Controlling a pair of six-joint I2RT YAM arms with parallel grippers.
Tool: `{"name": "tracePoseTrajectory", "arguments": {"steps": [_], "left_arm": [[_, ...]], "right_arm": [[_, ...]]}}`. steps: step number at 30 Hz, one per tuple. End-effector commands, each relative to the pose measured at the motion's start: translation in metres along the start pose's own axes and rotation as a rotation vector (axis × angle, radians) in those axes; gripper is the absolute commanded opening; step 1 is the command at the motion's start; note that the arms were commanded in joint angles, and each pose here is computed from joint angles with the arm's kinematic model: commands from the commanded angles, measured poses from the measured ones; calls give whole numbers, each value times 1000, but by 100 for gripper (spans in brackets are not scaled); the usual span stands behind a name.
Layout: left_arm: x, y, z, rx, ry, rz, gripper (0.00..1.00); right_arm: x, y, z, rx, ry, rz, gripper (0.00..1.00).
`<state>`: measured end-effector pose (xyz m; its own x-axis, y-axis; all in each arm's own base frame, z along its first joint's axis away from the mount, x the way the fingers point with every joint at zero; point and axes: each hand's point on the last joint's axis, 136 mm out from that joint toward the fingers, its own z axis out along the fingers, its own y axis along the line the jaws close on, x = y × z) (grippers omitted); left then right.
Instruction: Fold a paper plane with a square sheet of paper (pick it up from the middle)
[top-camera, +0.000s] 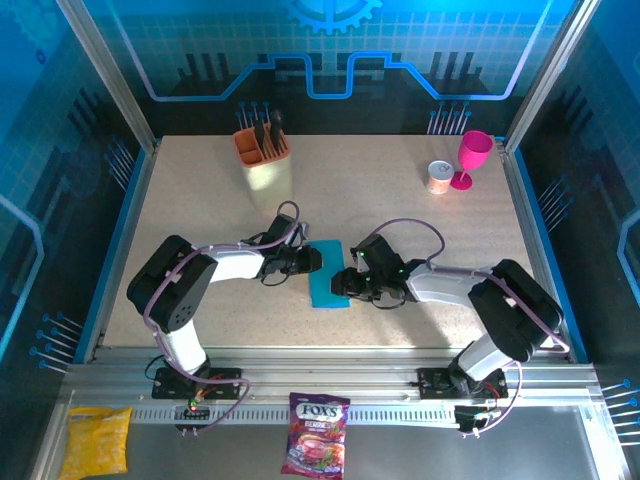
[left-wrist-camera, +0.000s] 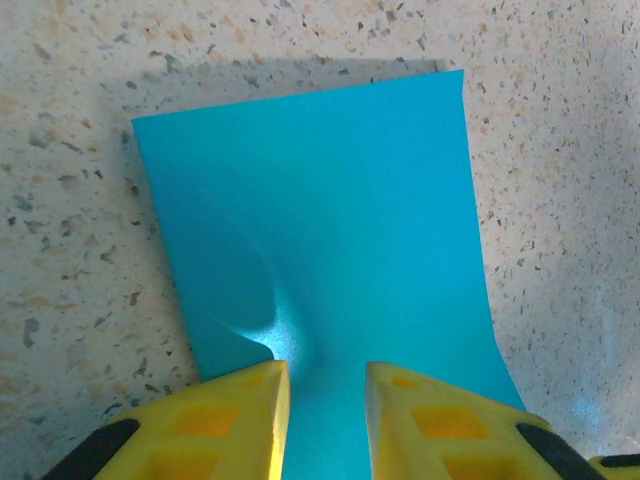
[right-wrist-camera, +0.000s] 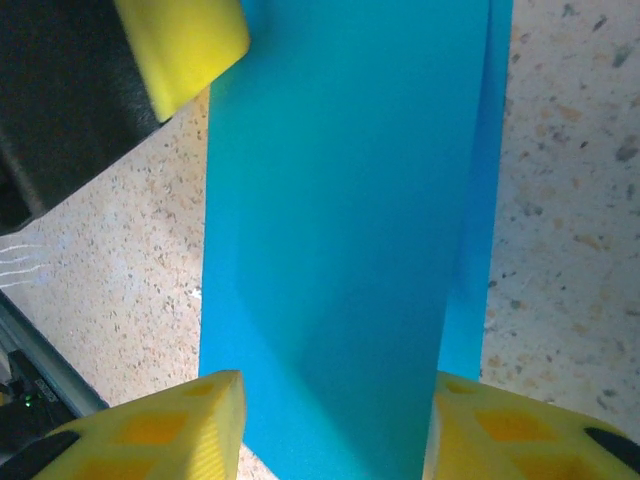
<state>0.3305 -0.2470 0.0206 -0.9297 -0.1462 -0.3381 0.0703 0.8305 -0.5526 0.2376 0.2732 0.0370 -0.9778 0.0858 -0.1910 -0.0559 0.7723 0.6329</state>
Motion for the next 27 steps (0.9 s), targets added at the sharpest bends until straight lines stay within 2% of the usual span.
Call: {"name": "tracePoseTrajectory", "arguments": {"steps": [1,15,24,27], "left_arm": [[13,11,6,-29,33,9,28],[12,7,5,-11,31,20,27],[-4,-8,-8,3,1,57,29],[-14,-19,-19,20,-24,72,40]], "right_arm": [[-16,11,2,-57,-11,0,48],[-48,13,11,-115,-7,20,42],[-55,-1,18,-134,0,61,24],[-53,-3,20,-139,6,68,17]]}}
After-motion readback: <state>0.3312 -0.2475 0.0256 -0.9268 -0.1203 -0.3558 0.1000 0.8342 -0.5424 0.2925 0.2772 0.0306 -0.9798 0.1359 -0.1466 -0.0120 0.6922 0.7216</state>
